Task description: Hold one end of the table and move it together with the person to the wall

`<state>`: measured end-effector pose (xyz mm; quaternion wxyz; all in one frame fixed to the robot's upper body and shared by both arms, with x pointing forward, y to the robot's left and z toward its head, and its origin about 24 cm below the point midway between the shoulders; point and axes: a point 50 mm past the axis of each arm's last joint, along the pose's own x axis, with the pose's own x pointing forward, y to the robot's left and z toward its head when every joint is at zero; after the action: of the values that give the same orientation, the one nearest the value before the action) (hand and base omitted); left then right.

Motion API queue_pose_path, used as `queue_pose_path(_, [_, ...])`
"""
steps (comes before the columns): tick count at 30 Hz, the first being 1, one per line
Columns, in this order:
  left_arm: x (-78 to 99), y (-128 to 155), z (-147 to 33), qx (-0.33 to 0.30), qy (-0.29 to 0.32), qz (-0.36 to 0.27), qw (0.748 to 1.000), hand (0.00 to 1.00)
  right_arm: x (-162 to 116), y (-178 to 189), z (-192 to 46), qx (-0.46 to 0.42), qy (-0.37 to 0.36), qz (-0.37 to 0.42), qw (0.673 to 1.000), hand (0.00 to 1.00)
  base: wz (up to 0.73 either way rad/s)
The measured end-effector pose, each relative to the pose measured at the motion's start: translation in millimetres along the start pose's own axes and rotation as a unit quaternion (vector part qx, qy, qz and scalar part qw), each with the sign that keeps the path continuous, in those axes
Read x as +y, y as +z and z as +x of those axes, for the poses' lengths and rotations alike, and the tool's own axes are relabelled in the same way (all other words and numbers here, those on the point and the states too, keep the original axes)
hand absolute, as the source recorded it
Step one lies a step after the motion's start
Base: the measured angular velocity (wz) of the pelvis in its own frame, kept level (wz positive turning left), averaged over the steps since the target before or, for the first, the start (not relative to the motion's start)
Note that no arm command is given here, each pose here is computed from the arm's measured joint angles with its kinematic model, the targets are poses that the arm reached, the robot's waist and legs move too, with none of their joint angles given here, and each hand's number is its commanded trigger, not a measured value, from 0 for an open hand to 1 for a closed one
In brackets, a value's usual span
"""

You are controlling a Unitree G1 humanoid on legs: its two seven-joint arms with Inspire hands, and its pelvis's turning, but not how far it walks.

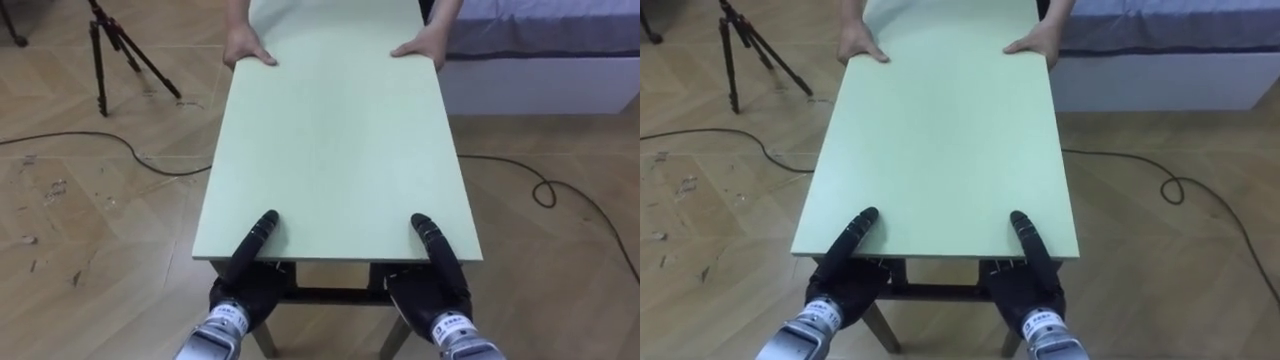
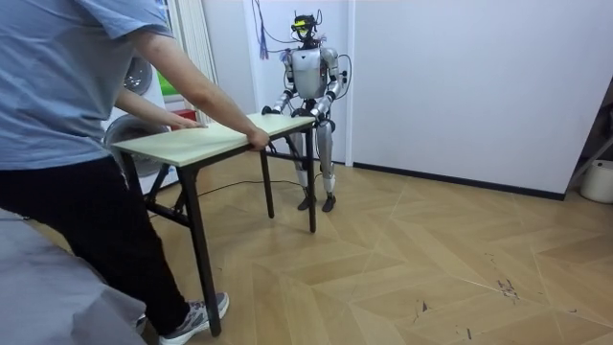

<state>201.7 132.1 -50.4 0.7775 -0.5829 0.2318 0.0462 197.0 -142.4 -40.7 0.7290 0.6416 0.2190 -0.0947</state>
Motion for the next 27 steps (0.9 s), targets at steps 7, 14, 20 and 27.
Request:
queue_pose_path(7, [-5.9,0,-9.9,-0.01,-0.014,0.021,1.0,1.0,7,-1,-6,-0.007,0.019,-0.02,1.0,1.0,-0.03])
queue_pose_path(14, [-3.5,-4,-21.4,-0.011,-0.015,0.022,1.0,1.0,4,-2,-15,-0.01,0.032,-0.024,0.999,1.0,-0.04])
queue_pose_path(20, [-3.0,-8,-25.8,-0.015,-0.015,0.024,1.0,1.0,1,-2,-18,-0.014,0.036,-0.023,0.999,1.0,-0.03])
queue_pose_path(27, [-4.1,-12,-25.5,-0.01,-0.016,0.029,0.999,1.0,-3,-3,-21,-0.033,0.035,-0.031,0.998,1.0,-0.01])
